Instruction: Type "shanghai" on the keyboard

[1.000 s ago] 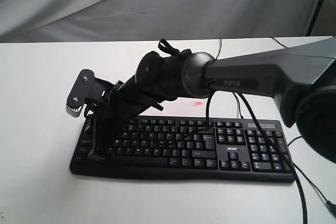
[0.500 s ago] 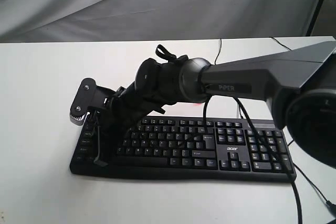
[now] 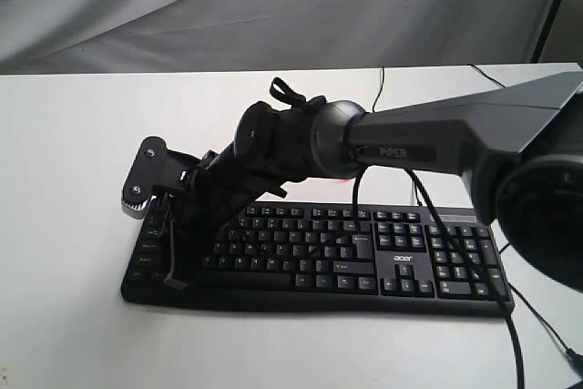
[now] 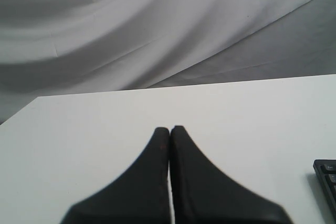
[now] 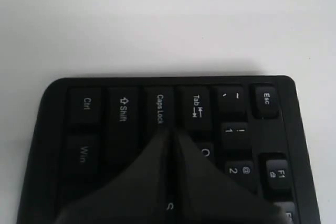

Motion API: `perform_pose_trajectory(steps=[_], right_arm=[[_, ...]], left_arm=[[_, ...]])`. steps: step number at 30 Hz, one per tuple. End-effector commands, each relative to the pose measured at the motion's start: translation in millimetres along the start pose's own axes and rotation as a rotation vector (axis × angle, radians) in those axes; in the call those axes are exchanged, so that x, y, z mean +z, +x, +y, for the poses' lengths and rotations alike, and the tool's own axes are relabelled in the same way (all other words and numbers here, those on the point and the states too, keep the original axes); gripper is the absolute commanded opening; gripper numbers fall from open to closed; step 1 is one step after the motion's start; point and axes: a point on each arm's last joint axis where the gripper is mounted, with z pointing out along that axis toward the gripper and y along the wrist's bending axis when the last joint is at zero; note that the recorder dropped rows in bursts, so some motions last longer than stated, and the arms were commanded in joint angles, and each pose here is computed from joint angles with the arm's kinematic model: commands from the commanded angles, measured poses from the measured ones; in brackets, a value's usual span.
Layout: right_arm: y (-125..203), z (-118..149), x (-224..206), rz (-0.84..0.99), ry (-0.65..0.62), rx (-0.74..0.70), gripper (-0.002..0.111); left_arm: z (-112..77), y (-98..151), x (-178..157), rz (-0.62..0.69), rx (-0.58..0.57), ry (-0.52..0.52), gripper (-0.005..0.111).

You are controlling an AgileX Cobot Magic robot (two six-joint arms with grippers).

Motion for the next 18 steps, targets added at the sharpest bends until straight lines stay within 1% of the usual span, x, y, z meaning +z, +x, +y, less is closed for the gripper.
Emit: perform_pose_trajectory(steps=[1,18], right_arm=[[-2.0,1.0,-1.5,0.000,-0.010,-0.022,0.000],[1.4,1.8,2.7,0.010,-0.021,-0.018,0.000]], left_arm=[[-0.4,1.3,0.6,0.001,-0.003,0.004,0.001],[-0.4,1.3,0.6,0.001,-0.003,0.004,0.001]])
